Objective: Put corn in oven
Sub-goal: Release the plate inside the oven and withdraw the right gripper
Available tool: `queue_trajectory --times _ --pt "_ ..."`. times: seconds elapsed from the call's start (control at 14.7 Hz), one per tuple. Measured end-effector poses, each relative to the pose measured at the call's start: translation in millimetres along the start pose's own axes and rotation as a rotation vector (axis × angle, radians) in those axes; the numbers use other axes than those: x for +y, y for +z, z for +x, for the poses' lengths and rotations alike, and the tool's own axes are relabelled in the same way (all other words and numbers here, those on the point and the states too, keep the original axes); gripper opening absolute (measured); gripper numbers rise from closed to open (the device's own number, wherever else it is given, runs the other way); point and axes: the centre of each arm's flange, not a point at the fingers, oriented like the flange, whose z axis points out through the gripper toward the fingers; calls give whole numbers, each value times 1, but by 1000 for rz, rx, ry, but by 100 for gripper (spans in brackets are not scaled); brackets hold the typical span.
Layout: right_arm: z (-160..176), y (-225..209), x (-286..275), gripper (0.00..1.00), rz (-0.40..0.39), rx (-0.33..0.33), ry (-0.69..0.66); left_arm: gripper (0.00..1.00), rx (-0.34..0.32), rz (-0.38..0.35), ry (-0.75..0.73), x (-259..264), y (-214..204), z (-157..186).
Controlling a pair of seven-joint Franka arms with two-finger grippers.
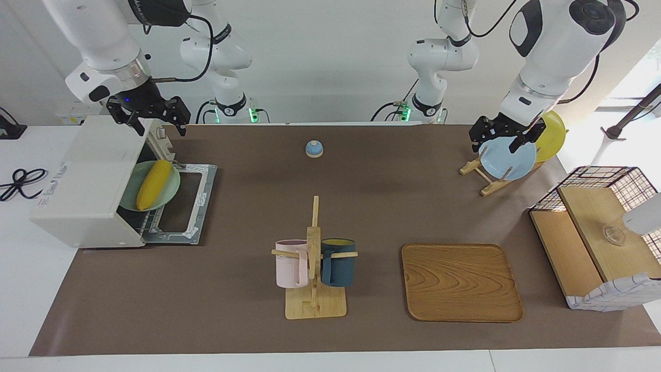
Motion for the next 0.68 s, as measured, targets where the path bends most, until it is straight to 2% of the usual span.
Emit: queue_trajectory --times 0.68 --pt "1 0 1 100 0 -1 2 100 0 0 0 0 0 0"
